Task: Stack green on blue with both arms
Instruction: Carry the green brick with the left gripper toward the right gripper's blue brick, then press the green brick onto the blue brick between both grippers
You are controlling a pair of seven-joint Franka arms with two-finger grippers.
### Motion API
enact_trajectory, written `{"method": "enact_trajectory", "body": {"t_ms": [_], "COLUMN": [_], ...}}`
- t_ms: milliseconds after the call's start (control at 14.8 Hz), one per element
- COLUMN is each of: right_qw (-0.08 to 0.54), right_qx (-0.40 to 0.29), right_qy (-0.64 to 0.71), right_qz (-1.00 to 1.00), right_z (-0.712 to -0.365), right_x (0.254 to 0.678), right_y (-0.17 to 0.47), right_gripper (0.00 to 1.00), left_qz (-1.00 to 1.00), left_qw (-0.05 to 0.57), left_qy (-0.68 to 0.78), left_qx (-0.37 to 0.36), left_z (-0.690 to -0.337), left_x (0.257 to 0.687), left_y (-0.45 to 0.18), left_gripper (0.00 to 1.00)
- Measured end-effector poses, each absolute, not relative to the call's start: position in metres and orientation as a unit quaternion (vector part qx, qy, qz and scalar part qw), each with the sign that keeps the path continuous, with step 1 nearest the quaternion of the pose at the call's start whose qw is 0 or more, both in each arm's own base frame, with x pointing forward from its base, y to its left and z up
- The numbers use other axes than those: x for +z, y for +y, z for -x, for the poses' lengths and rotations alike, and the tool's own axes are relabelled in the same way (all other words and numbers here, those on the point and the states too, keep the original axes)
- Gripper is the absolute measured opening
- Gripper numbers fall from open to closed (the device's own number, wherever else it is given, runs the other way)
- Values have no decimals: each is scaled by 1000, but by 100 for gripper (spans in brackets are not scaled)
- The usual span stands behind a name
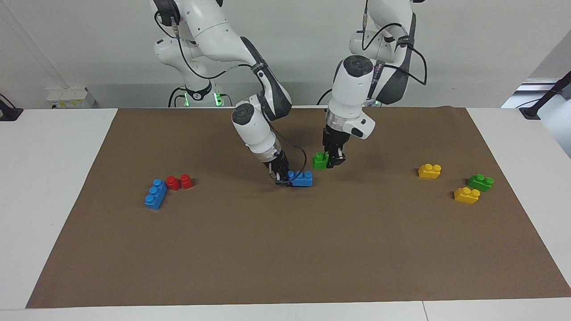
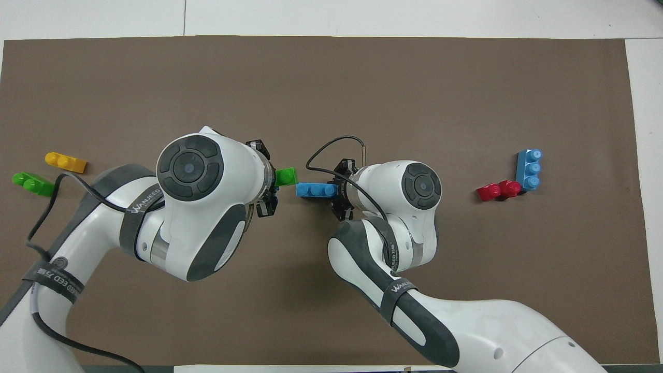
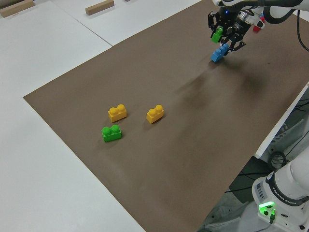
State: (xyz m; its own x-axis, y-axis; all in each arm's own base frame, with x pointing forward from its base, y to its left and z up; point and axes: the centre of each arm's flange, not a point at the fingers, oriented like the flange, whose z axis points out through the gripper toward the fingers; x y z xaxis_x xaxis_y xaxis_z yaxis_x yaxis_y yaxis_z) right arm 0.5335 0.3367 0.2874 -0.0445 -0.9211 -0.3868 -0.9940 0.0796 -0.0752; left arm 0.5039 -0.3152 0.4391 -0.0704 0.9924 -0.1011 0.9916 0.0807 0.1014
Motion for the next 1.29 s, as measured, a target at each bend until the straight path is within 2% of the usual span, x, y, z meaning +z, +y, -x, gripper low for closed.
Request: {"method": "enact_trajectory", "body": {"t_ms": [474, 1286], "right_qw": [177, 192], "right_qx": [121, 132], "right_qy": [700, 689], "right_qz": [681, 686], "right_z": [-531, -528], "right_x": [275, 272], "right_y": [334, 332], "right_gripper": [34, 34], "left_qz": [-689, -706], "left_qw": [84, 75], "left_qy": [720, 704], "left_qx": [1, 13], "left_z": [-483, -478], "left_x": [408, 357], "left_y": [-340, -356], "left_gripper": [34, 34]}}
